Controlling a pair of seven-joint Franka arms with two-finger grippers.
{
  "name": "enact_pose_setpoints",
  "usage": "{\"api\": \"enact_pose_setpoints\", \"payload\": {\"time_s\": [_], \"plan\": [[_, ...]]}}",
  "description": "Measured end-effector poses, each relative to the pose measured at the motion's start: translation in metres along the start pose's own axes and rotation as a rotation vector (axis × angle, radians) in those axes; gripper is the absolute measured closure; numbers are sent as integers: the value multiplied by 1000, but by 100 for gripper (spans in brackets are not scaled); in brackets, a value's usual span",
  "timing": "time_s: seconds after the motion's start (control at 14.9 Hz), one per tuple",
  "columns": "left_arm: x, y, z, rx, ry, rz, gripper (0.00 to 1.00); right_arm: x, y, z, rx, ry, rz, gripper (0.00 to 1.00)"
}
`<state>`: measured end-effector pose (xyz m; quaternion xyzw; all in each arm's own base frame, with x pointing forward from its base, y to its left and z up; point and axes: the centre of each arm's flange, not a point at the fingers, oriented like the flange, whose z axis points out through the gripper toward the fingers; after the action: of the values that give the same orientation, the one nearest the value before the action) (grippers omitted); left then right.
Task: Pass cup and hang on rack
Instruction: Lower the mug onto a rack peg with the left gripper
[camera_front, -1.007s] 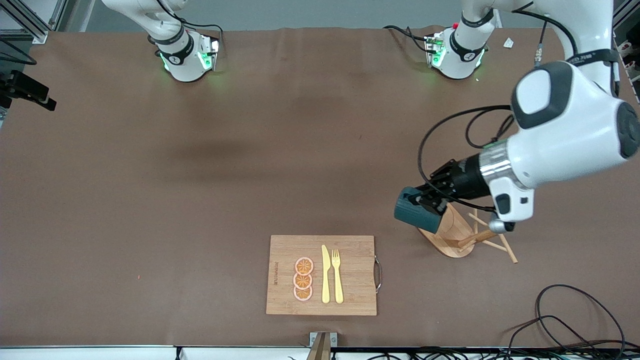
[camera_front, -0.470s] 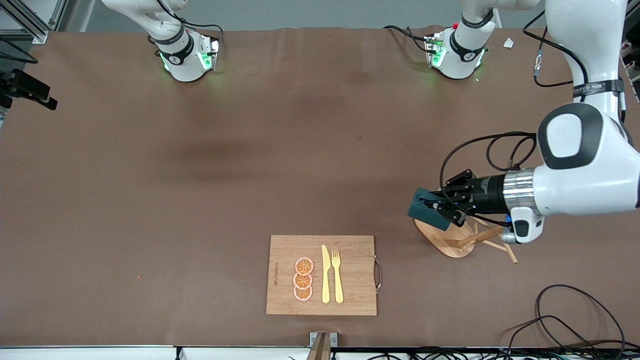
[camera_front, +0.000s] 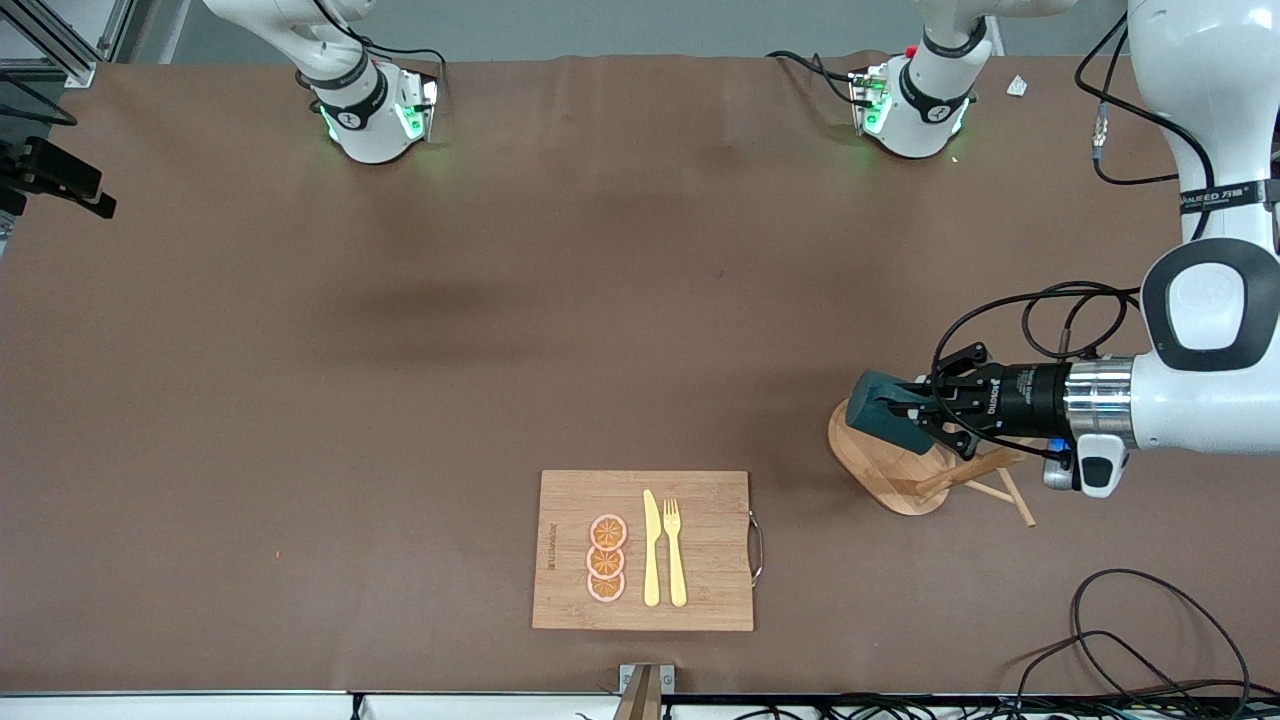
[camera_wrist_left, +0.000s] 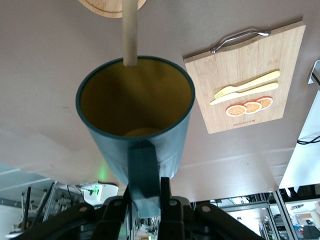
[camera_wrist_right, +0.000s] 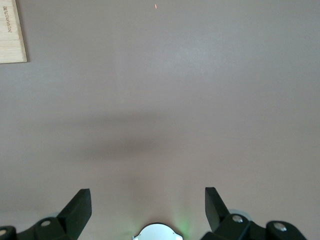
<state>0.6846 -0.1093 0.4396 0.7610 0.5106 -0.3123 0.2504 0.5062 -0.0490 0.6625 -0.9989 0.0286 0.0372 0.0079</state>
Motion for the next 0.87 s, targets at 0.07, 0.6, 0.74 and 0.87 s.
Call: {"api": "enact_pose_setpoints", "payload": {"time_s": [0.07, 0.6, 0.74, 0.87], "plan": [[8, -2, -4, -3, -16, -13, 79, 0, 0, 0, 0, -2, 0, 0], [64, -15, -23, -42, -112, -104, 79, -1, 0, 0, 0, -3, -1, 0], [71, -14, -21, -54, -141, -116, 79, -1, 0, 0, 0, -3, -1, 0], [82, -15, -21, -67, -162, -133, 79, -1, 0, 0, 0, -3, -1, 0]]}}
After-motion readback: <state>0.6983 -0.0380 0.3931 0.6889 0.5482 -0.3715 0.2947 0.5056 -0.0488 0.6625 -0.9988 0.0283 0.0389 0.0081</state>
